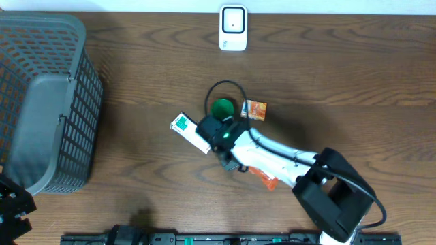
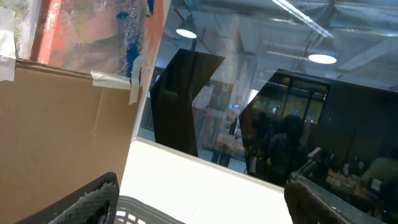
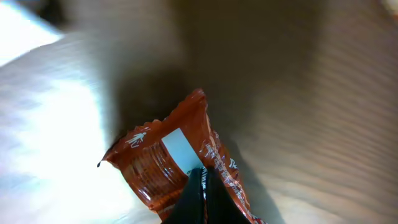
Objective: Scan the item barcode
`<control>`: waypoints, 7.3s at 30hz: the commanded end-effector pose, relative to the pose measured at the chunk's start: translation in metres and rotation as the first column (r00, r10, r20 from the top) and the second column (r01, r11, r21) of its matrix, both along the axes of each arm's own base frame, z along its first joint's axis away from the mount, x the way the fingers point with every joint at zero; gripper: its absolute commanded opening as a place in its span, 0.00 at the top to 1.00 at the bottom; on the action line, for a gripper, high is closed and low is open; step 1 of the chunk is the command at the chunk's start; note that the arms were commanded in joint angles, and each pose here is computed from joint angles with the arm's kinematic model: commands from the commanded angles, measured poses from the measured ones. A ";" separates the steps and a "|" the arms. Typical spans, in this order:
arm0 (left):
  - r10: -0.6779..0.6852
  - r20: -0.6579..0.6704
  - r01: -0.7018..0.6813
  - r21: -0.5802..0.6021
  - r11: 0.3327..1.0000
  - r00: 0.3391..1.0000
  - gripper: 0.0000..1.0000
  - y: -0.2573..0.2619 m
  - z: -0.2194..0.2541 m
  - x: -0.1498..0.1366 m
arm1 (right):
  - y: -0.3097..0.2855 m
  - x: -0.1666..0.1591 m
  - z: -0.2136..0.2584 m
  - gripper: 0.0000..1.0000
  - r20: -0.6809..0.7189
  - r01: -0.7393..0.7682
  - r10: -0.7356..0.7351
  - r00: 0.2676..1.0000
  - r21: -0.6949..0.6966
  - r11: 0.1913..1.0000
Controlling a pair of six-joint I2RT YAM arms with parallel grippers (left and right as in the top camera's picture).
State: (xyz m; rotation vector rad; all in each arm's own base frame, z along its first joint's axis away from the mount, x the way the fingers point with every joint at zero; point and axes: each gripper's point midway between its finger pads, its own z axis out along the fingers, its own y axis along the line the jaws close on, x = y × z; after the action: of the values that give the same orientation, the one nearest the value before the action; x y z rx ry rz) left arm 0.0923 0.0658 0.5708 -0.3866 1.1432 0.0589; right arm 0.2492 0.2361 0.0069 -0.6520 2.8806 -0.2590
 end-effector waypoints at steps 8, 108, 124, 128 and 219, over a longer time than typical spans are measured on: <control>0.018 0.003 -0.018 -0.001 1.000 1.000 0.15 0.003 0.000 -0.002 | 0.013 -0.021 0.074 0.99 -0.041 0.039 -0.032 0.999 0.195 0.980; 0.005 0.150 0.001 -0.040 0.999 0.989 0.07 0.010 -0.002 -0.059 | -0.013 -0.033 0.127 0.99 0.014 -0.243 0.363 0.932 0.766 0.595; 0.005 0.130 0.000 -0.037 0.999 0.992 0.07 0.008 -0.009 -0.047 | 0.009 -0.029 0.222 0.99 0.312 -0.413 0.309 0.898 0.839 0.354; 0.004 0.126 0.000 -0.036 0.999 0.992 0.08 0.008 -0.010 -0.044 | 0.011 0.018 0.228 0.99 0.435 -0.473 0.190 0.880 0.771 0.427; -0.012 0.100 0.019 -0.070 0.997 0.995 0.08 0.005 -0.024 -0.024 | -0.510 0.112 0.053 0.01 0.060 0.819 -0.862 0.504 0.283 0.499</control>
State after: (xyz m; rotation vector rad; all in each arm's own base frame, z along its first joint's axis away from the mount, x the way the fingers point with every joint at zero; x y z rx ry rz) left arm 0.0670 0.0698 0.5482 -0.4274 1.0493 -0.0159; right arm 0.3099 -0.2991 0.0117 0.9590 2.8318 -0.3210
